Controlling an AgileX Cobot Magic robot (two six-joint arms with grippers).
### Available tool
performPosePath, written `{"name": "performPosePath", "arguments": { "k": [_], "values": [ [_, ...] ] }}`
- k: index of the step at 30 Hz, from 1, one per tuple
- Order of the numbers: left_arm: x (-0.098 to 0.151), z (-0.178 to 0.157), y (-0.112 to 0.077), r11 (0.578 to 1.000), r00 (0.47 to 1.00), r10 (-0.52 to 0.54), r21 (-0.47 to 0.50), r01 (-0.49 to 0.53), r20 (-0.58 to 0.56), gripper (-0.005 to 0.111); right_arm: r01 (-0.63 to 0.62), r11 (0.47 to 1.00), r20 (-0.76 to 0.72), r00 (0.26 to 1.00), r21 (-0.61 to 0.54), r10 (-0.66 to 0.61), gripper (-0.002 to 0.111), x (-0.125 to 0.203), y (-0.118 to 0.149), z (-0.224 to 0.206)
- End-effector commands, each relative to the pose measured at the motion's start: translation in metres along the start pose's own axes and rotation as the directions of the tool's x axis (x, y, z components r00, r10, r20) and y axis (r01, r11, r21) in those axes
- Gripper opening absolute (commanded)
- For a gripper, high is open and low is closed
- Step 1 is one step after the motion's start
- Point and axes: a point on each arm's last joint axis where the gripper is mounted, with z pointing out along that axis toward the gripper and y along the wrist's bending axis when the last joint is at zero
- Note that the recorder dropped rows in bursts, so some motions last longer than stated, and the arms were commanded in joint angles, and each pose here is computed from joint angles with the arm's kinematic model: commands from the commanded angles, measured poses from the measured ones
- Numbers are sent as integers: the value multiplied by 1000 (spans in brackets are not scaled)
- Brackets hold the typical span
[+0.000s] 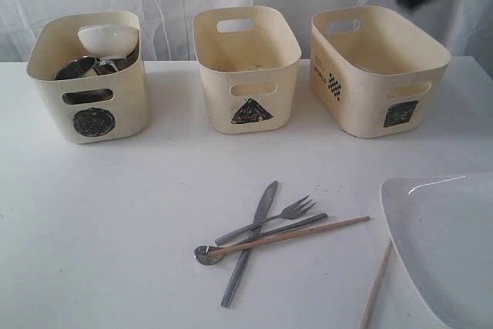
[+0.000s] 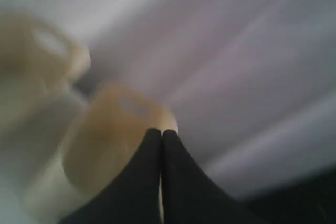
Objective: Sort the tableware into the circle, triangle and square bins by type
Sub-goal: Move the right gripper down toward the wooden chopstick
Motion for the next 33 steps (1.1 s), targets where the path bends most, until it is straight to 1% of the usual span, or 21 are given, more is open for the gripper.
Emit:
{"name": "performPosePath", "arguments": {
  "k": [1, 2, 3, 4, 5, 6, 7, 8, 9, 10, 11, 13, 15, 16, 20, 22, 23, 25, 26, 31, 33],
  "values": [
    [3, 0, 1, 1000, 1000, -9, -8, 9, -23, 0, -23, 994, -632, 770, 107, 86, 0, 95, 15, 55],
    [3, 0, 1, 1000, 1000, -9, -7, 9, -20, 0, -144, 977, -630, 747, 160, 213, 0, 95, 22, 56],
    [3, 0, 1, 1000, 1000, -9, -7, 9, -20, 0, -311, 932, -645, 676, 188, 356, 0, 90, 36, 50],
    [3, 0, 1, 1000, 1000, -9, -7, 9, -20, 0, -378, 909, -675, 626, 177, 392, 0, 86, 43, 43],
    [3, 0, 1, 1000, 1000, -9, -7, 9, -19, 0, -472, 874, -782, 501, 113, 371, 0, 80, 61, 24],
    [3, 0, 1, 1000, 1000, -9, -7, 9, -19, 0, -536, 843, -844, 427, 52, 324, 0, 75, 74, 12],
    [3, 0, 1, 1000, 1000, -9, -7, 9, -19, 0, -612, 791, -898, 354, -12, 261, 0, 69, 89, -1],
    [3, 0, 1, 1000, 1000, -9, -7, 9, -19, 0, -749, 656, -950, 267, -97, 164, 0, 59, 118, -21],
    [3, 0, 1, 1000, 1000, -9, -7, 9, -19, 0, -797, 587, -956, 264, -140, 130, 0, 54, 132, -28],
    [3, 0, 1, 1000, 1000, -9, -7, 9, -19, 0, -826, 538, -956, 271, -170, 113, 0, 51, 146, -33],
    [3, 0, 1, 1000, 1000, -9, -7, 9, -19, 0, -832, 522, -949, 291, -188, 123, 0, 50, 158, -35],
    [3, 0, 1, 1000, 1000, -9, -7, 9, -19, 0, -824, 540, -929, 318, -172, 188, 0, 54, 173, -31],
    [3, 0, 1, 1000, 1000, -9, -7, 9, -19, 0, -831, 547, -917, 291, -102, 271, 0, 59, 182, -27],
    [3, 0, 1, 1000, 1000, -9, -7, 9, -19, 0, -830, 552, -915, 282, -81, 290, 0, 62, 184, -25],
    [3, 0, 1, 1000, 1000, -9, -7, 9, -19, 0, -792, 602, -913, 314, -101, 259, 0, 68, 186, -22],
    [3, 0, 1, 1000, 1000, -9, -7, 9, -19, 0, -789, 608, -915, 306, -89, 263, 0, 70, 186, -21],
    [3, 0, 1, 1000, 1000, -9, -7, 9, -19, 0, -778, 621, -914, 316, -95, 255, 1, 72, 187, -20],
    [3, 0, 1, 1000, 1000, -9, -7, 9, -19, 0, -755, 647, -916, 327, -105, 234, 5, 76, 188, -17],
    [3, 0, 1, 1000, 1000, -9, -7, 9, -19, 0, -744, 660, -920, 325, -105, 220, 10, 80, 188, -15],
    [3, 0, 1, 1000, 1000, -9, -7, 9, -19, 0, -743, 669, -961, 205, -28, 187, 37, 91, 187, -17],
    [3, 0, 1, 1000, 1000, -9, -7, 9, -19, 0, -744, 668, -971, 157, 3, 180, 43, 92, 187, -21]
  ]
}}
